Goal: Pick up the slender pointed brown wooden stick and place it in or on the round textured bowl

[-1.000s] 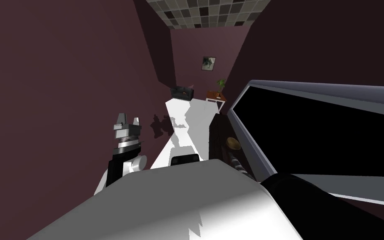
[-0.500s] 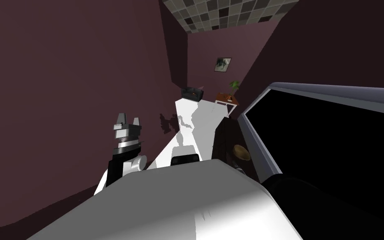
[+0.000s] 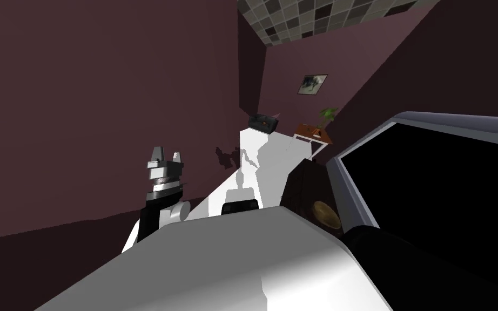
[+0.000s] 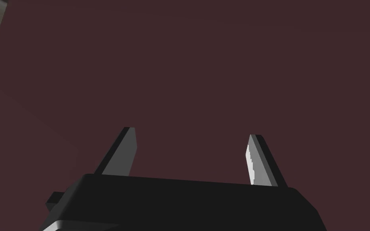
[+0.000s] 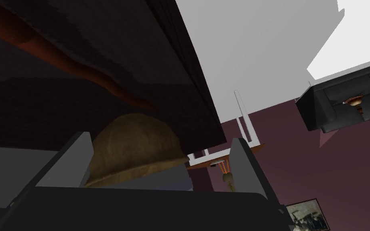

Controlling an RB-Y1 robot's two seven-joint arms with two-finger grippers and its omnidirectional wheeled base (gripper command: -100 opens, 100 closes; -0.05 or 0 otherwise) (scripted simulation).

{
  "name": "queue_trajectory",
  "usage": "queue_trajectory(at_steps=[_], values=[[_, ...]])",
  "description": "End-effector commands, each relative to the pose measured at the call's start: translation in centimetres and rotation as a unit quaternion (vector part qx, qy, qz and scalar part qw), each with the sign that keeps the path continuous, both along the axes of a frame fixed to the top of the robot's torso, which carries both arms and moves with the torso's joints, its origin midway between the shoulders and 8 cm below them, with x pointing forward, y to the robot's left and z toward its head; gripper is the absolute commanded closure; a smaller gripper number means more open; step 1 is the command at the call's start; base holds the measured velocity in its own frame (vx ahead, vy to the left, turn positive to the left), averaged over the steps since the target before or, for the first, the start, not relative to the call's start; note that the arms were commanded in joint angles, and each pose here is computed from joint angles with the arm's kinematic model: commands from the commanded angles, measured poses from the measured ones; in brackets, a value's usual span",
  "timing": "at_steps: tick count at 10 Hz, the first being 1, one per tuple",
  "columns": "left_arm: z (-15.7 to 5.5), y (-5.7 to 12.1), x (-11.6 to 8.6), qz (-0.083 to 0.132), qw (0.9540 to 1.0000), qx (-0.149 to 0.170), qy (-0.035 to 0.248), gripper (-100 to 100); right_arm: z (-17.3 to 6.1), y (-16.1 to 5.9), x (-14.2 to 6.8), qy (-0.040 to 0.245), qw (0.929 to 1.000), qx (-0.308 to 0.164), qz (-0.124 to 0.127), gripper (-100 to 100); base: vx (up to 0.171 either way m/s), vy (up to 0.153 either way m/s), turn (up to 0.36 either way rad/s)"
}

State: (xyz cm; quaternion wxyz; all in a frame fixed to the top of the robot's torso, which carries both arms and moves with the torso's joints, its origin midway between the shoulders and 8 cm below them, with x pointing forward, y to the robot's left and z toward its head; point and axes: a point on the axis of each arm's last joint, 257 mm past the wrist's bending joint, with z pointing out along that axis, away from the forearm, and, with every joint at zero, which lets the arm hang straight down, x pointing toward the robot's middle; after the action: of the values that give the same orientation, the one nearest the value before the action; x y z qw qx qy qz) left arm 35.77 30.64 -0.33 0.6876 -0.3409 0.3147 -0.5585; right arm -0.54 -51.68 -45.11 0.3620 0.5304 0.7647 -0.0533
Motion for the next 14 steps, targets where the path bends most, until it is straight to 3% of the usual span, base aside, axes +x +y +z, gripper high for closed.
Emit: queue_trajectory(at_steps=[1,4,5,9,10,14], values=[[0.0,0.0,0.0,0.000,1.0000,0.000,0.000,0,-0.3,0.1,-1.8,0.017,0.9998,0.003,-0.007,-100,-0.046,-0.053,0.387],[0.0,0.0,0.0,0.000,1.0000,0.000,0.000,0,-2.7,0.8,-7.8,0.083,0.9958,0.021,-0.033,-100,-0.062,-0.056,0.445],[0.0,0.0,0.0,0.000,1.0000,0.000,0.000,0,-2.8,0.8,-7.9,0.084,0.9957,0.021,-0.034,-100,-0.049,-0.054,0.314],[0.0,0.0,0.0,0.000,1.0000,0.000,0.000,0,-5.1,2.4,-13.9,0.147,0.9862,0.048,-0.060,-100,-0.063,-0.048,0.401],[0.0,0.0,0.0,0.000,1.0000,0.000,0.000,0,-5.1,2.4,-13.9,0.147,0.9862,0.048,-0.060,-100,-0.045,-0.040,0.097],[0.0,0.0,0.0,0.000,1.0000,0.000,0.000,0,-6.6,4.0,-17.3,0.183,0.9776,0.070,-0.076,-100,-0.047,-0.032,0.226]])
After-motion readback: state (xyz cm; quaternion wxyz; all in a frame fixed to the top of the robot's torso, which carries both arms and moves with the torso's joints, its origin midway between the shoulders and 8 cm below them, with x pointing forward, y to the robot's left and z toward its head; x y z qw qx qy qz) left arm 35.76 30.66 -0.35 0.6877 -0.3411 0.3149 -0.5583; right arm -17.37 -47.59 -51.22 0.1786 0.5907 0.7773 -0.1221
